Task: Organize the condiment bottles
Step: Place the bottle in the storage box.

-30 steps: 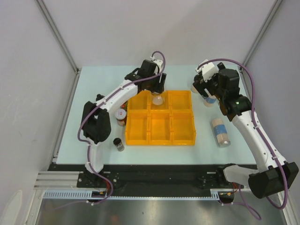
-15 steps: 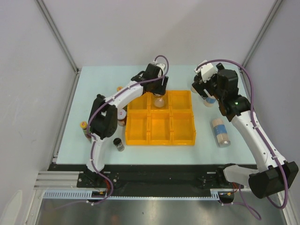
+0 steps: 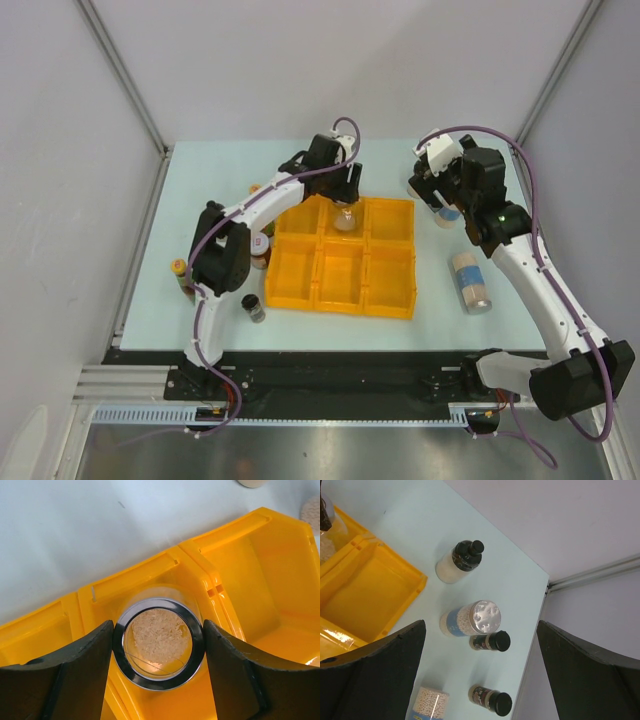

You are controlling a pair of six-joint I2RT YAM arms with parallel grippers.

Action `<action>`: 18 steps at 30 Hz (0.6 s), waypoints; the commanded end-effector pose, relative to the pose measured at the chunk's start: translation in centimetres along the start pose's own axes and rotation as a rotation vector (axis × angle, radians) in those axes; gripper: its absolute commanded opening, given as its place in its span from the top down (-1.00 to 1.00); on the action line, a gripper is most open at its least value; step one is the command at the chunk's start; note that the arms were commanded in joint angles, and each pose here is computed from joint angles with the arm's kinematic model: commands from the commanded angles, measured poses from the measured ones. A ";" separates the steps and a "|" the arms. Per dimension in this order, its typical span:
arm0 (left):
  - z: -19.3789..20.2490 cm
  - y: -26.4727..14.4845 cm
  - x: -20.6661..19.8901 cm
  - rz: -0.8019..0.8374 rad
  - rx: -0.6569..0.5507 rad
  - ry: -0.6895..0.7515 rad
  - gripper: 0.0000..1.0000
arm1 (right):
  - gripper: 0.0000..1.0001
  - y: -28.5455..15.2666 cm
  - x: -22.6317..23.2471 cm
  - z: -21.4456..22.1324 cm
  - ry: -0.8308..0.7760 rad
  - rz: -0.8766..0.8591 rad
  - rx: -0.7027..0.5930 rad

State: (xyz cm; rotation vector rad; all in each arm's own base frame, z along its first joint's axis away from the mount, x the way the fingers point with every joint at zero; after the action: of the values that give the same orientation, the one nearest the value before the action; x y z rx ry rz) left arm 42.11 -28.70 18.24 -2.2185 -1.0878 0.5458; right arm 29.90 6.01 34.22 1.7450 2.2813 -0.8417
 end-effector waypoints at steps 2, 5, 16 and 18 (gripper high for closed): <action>-4.0 -3.8 -2.2 0.170 -0.159 0.038 -0.48 | -1.00 0.3 -0.2 -0.5 0.001 0.033 -0.022; -4.7 -4.7 -2.4 0.184 -0.181 0.048 -0.78 | -1.00 0.6 -0.2 -0.4 0.000 0.031 -0.014; -5.7 -6.5 -1.4 0.154 -0.202 0.022 -0.99 | -0.99 0.5 0.0 -0.6 0.021 -0.003 -0.003; -6.4 -7.7 0.1 0.115 -0.222 0.017 -0.99 | -0.99 0.7 0.5 -0.3 0.016 -0.061 0.017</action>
State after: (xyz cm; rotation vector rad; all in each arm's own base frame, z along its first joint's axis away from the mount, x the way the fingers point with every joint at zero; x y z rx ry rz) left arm 41.13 -29.41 21.33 -2.3761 -0.9510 0.5662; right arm 30.43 6.27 33.33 1.7435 2.2946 -0.8840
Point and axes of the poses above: each gripper's point midway between its finger pads, its own y axis out along the fingers, its own x axis along the line the jaws close on, z = x × y, the point moved 9 cm from there along -y, back along the fingers, and after that the axes turned 8 degrees about y, right-handed, at the moved point
